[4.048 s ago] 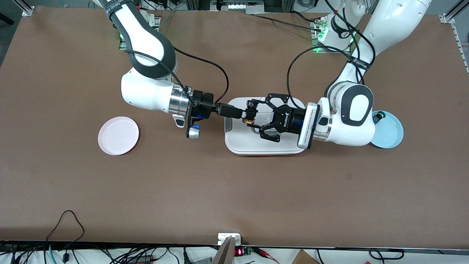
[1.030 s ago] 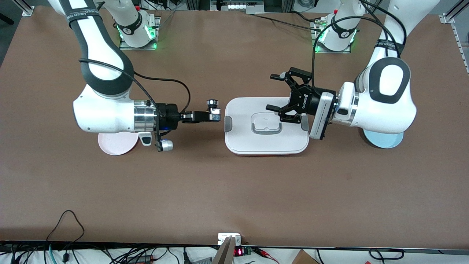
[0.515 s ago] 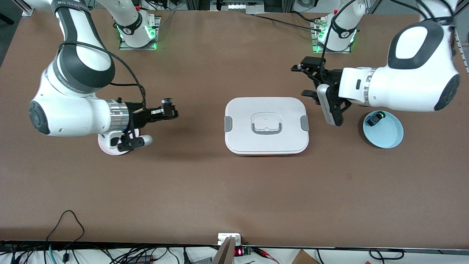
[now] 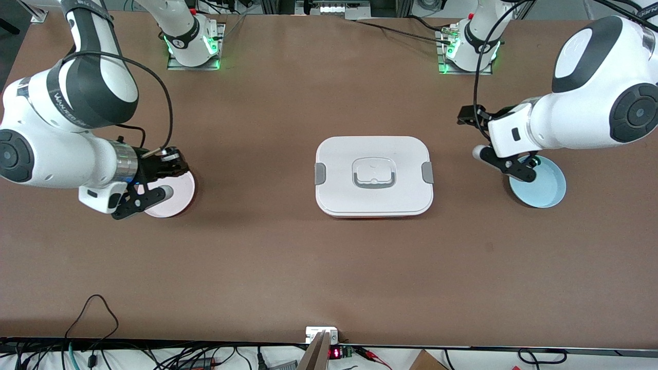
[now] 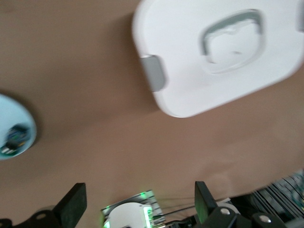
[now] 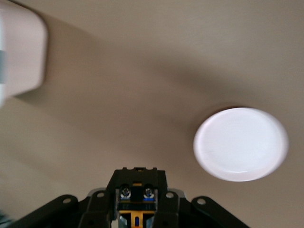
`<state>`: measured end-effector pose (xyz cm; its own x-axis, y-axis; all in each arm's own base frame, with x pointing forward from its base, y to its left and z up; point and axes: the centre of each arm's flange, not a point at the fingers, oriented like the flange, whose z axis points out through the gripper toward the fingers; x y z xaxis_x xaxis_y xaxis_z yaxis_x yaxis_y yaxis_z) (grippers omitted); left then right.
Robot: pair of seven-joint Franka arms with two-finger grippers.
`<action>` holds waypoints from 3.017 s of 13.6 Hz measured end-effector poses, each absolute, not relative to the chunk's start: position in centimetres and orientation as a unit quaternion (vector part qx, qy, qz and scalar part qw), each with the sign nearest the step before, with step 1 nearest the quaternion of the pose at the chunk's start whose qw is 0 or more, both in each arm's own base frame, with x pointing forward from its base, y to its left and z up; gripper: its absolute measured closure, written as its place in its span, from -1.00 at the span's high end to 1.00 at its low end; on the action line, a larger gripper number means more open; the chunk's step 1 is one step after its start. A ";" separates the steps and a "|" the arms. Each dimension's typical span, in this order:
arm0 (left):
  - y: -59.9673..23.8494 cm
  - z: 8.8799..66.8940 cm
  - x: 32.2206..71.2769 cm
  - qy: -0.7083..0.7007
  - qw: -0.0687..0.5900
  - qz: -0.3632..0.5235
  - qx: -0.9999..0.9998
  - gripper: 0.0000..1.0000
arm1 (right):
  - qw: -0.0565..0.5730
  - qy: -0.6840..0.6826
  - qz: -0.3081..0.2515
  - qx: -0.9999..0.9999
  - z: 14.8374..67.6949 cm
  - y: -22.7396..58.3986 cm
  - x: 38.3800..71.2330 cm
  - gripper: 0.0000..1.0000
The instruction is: Transfer orange switch to right arm and place
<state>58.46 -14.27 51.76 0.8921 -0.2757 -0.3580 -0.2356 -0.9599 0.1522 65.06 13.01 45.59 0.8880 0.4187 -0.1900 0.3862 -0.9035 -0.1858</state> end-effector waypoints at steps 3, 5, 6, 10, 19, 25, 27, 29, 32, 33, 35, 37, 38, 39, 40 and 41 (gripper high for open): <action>-12.7 52.0 59.1 -0.065 -0.017 -0.173 0.983 1.00 | 0.036 -0.226 0.079 -0.970 42.1 11.9 64.6 -0.35; -12.0 52.9 59.6 -0.051 -0.023 -0.157 0.986 1.00 | 0.014 -0.233 0.051 -0.971 38.7 11.6 63.5 -0.35; -11.6 53.5 60.1 -0.046 -0.022 -0.136 0.989 1.00 | 0.008 -0.234 0.041 -0.971 36.8 11.2 62.8 -0.35; -7.1 57.0 61.0 0.004 -0.018 -0.006 1.000 1.00 | -0.006 -0.231 0.001 -0.973 30.5 7.9 60.4 -0.35; -2.6 57.7 56.1 0.053 -0.006 0.005 0.999 1.00 | -0.021 -0.211 -0.011 -0.977 22.6 3.6 56.1 -0.35; -3.2 57.9 55.8 0.049 -0.007 -0.002 0.999 1.00 | -0.025 -0.201 -0.010 -0.979 19.8 2.2 56.0 -0.35; -2.8 58.0 55.8 0.052 -0.007 -0.003 0.999 1.00 | -0.025 -0.201 -0.015 -0.979 19.0 2.2 56.1 -0.35; -2.5 57.9 55.9 0.055 -0.007 -0.003 0.998 1.00 | -0.025 -0.200 -0.015 -0.979 18.6 2.2 56.1 -0.34; -2.4 57.9 55.8 0.057 -0.007 -0.003 0.998 1.00 | -0.029 -0.198 -0.033 -0.979 20.1 1.9 56.9 0.19; -2.4 57.9 55.8 0.057 -0.007 -0.004 0.998 1.00 | -0.031 -0.196 -0.045 -0.979 21.3 1.8 57.4 0.36; -2.4 57.9 55.8 0.057 -0.007 -0.004 0.998 1.00 | -0.034 -0.194 -0.060 -0.979 24.5 1.7 58.1 0.76; -2.4 57.9 55.8 0.057 -0.007 -0.004 0.998 1.00 | -0.032 -0.197 -0.046 -0.979 28.5 2.2 57.9 1.00; -2.4 58.0 55.8 0.056 -0.007 -0.004 0.998 1.00 | -0.027 -0.199 -0.037 -0.979 31.0 3.1 57.6 1.00; -2.5 58.0 55.8 0.056 -0.007 -0.004 0.998 1.00 | -0.021 -0.197 -0.028 -0.980 33.7 4.1 57.1 1.00; -2.5 58.0 55.8 0.055 -0.007 -0.004 0.998 1.00 | -0.014 -0.193 -0.017 -0.981 36.7 5.1 56.7 1.00; -2.6 58.0 55.8 0.055 -0.007 -0.004 0.998 1.00 | -0.010 -0.187 -0.006 -0.982 39.7 5.8 56.2 1.00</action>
